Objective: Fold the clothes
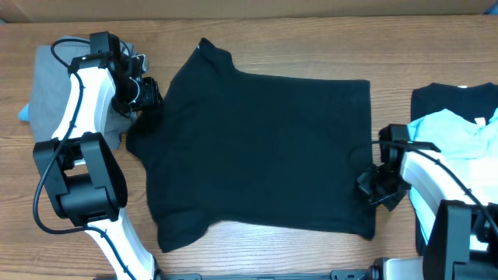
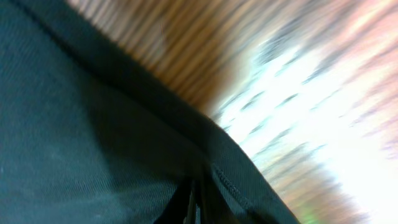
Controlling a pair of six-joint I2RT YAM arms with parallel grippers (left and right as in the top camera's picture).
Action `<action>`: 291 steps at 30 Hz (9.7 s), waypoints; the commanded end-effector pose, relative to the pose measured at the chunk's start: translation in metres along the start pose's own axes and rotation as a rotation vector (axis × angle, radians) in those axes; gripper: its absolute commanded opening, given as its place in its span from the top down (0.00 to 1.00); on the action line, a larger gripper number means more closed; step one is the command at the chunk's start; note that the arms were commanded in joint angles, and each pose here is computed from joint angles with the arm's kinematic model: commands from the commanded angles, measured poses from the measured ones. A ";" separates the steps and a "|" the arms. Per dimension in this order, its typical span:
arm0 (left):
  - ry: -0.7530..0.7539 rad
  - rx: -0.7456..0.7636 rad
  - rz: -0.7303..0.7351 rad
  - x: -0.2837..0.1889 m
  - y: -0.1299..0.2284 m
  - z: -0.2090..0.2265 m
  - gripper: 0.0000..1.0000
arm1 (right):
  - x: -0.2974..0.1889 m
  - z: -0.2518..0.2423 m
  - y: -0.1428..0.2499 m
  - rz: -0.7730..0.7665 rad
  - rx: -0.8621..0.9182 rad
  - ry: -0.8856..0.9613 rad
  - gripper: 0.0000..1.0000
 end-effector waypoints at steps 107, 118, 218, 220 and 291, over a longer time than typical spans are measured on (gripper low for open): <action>-0.072 -0.527 0.185 -0.036 0.160 0.107 0.71 | -0.034 0.058 -0.082 -0.343 -0.346 -0.344 0.51; 0.127 -0.353 -0.222 -0.153 0.114 0.057 0.62 | 0.005 0.060 -0.073 -0.216 -0.351 -0.308 0.53; 0.083 -0.057 -0.307 0.086 -0.049 -0.038 0.36 | -0.064 0.078 -0.162 -0.429 -0.140 -0.093 0.72; 0.074 -0.063 -0.281 0.098 -0.045 -0.034 0.39 | -0.072 0.078 -0.162 -0.451 -0.171 -0.095 0.69; 0.170 0.154 -0.294 -0.005 -0.069 -0.089 0.26 | -0.032 0.132 -0.217 -0.660 -0.519 -0.290 0.50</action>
Point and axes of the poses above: each gripper's point midway between its finger pads, its own x axis out along the fingers, its own z axis along the line the jaws close on, y = z × x, the point moved 6 cm from there along -x, back along the fingers, and after that the axes turned 14 degrees about -x, right-handed, at the moved point
